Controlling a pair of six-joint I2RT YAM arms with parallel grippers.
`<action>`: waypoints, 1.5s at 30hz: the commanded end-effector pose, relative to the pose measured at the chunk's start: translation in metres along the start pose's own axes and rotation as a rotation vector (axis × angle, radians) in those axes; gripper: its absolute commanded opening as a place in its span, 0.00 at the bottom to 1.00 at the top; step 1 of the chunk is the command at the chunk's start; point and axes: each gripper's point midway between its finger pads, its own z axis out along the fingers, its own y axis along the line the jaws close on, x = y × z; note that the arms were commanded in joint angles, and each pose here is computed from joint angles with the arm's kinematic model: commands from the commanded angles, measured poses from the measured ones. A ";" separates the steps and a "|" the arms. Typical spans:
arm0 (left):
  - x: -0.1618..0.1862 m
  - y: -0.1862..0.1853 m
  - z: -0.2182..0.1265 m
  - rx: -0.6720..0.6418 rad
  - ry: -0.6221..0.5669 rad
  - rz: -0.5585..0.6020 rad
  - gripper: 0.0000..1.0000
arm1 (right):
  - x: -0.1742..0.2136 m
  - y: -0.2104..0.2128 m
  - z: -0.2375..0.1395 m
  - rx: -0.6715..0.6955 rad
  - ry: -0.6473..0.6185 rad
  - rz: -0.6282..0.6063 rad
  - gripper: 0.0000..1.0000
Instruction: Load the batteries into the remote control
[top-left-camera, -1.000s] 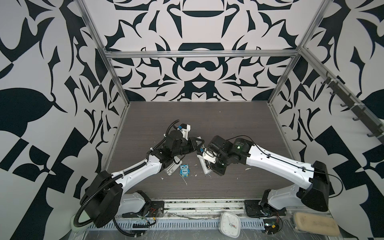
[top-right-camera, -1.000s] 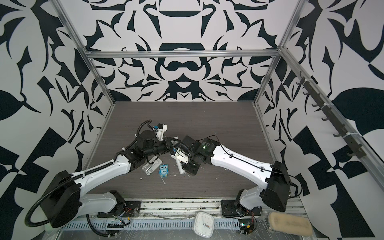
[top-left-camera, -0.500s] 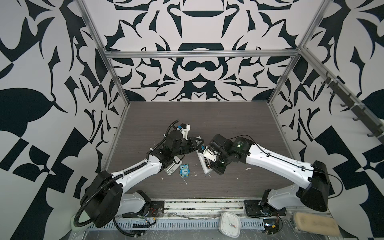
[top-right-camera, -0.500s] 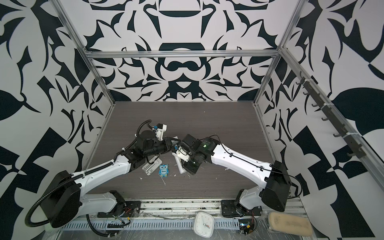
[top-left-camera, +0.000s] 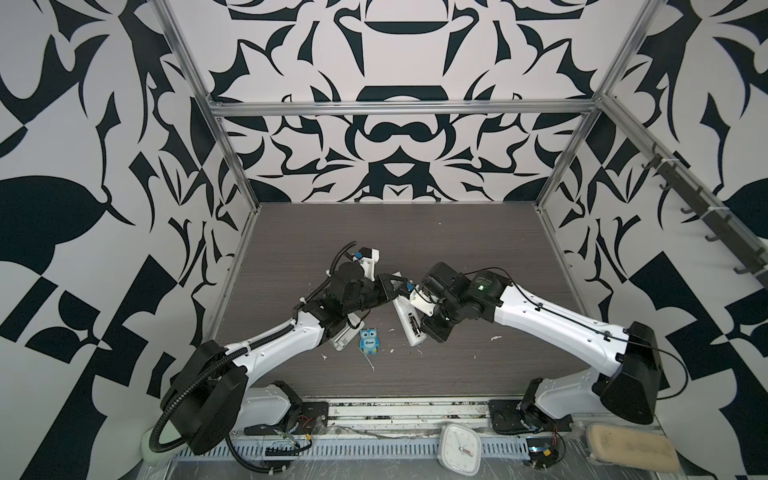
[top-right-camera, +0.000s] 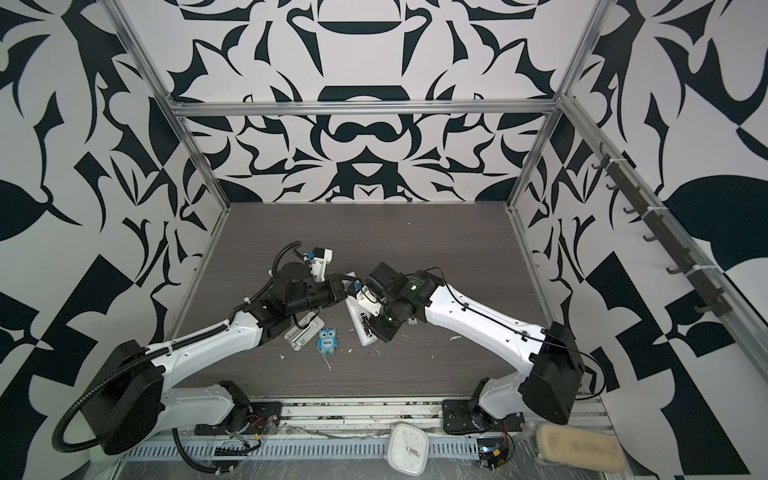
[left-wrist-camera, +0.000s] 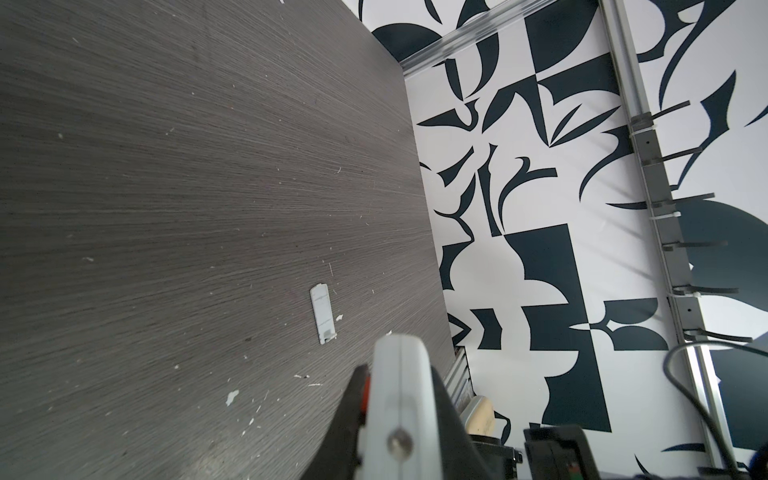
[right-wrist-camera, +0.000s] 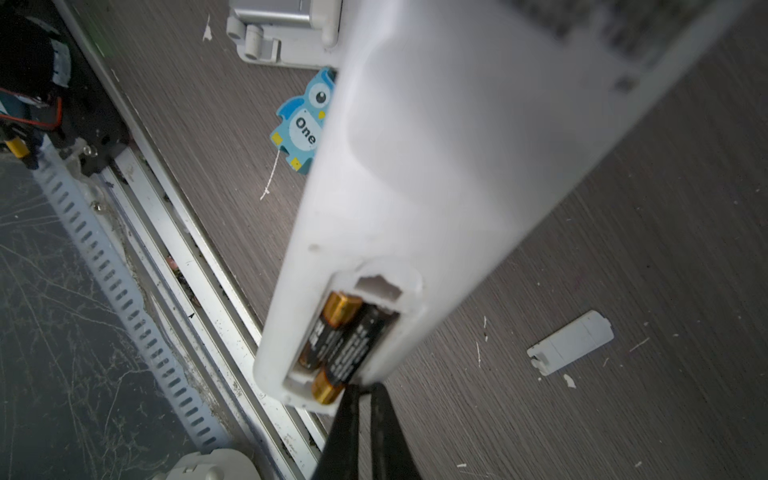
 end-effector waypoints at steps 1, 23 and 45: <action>-0.006 -0.072 -0.009 0.259 0.018 -0.048 0.00 | -0.040 -0.001 -0.001 -0.003 -0.158 -0.016 0.12; -0.010 -0.074 -0.008 0.262 0.004 -0.044 0.00 | -0.030 0.001 0.002 -0.011 -0.134 -0.030 0.15; -0.013 -0.071 -0.010 0.265 -0.013 -0.060 0.00 | -0.013 0.003 0.023 -0.006 -0.056 -0.059 0.16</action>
